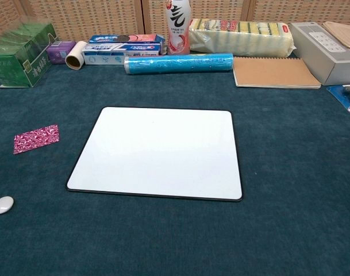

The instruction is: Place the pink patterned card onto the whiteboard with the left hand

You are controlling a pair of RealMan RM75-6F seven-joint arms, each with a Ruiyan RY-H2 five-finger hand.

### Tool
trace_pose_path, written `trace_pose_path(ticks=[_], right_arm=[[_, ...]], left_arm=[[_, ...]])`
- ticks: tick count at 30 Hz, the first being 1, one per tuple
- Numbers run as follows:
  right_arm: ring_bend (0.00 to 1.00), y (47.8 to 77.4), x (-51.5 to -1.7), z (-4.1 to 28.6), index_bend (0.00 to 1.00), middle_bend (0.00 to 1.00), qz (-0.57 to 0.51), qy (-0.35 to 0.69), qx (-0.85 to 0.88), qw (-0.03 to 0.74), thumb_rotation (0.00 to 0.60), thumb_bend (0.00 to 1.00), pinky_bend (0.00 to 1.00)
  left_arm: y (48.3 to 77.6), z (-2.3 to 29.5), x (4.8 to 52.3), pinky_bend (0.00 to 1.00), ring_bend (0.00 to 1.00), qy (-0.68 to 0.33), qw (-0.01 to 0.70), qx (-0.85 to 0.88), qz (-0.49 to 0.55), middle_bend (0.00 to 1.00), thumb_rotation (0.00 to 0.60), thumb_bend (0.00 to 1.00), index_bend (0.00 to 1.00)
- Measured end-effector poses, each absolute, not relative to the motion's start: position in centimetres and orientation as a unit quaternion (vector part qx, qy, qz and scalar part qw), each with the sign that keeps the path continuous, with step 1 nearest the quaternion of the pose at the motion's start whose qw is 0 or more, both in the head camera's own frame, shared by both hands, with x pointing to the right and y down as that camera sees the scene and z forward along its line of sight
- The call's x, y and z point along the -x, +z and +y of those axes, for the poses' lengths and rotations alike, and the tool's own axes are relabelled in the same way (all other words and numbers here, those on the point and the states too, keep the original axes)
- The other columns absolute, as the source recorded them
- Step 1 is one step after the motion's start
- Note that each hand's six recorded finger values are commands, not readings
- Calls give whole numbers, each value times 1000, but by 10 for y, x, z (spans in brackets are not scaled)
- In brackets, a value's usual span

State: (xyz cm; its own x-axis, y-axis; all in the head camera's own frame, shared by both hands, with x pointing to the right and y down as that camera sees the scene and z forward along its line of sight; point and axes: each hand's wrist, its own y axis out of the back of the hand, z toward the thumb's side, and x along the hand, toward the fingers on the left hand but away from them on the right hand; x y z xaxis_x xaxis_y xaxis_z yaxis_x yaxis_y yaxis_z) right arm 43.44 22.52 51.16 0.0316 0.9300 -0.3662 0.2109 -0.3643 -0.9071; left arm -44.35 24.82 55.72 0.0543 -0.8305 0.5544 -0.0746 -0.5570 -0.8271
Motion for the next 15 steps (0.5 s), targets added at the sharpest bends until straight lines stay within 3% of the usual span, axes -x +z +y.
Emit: trace_pose_path(ticks=[15], right_arm=[[0,522,-432,226,102,0,-436,544,639,326,600,104,0]], left_arm=[[580,230,441,50,0,-588,272,678,347,0,600,90,0]])
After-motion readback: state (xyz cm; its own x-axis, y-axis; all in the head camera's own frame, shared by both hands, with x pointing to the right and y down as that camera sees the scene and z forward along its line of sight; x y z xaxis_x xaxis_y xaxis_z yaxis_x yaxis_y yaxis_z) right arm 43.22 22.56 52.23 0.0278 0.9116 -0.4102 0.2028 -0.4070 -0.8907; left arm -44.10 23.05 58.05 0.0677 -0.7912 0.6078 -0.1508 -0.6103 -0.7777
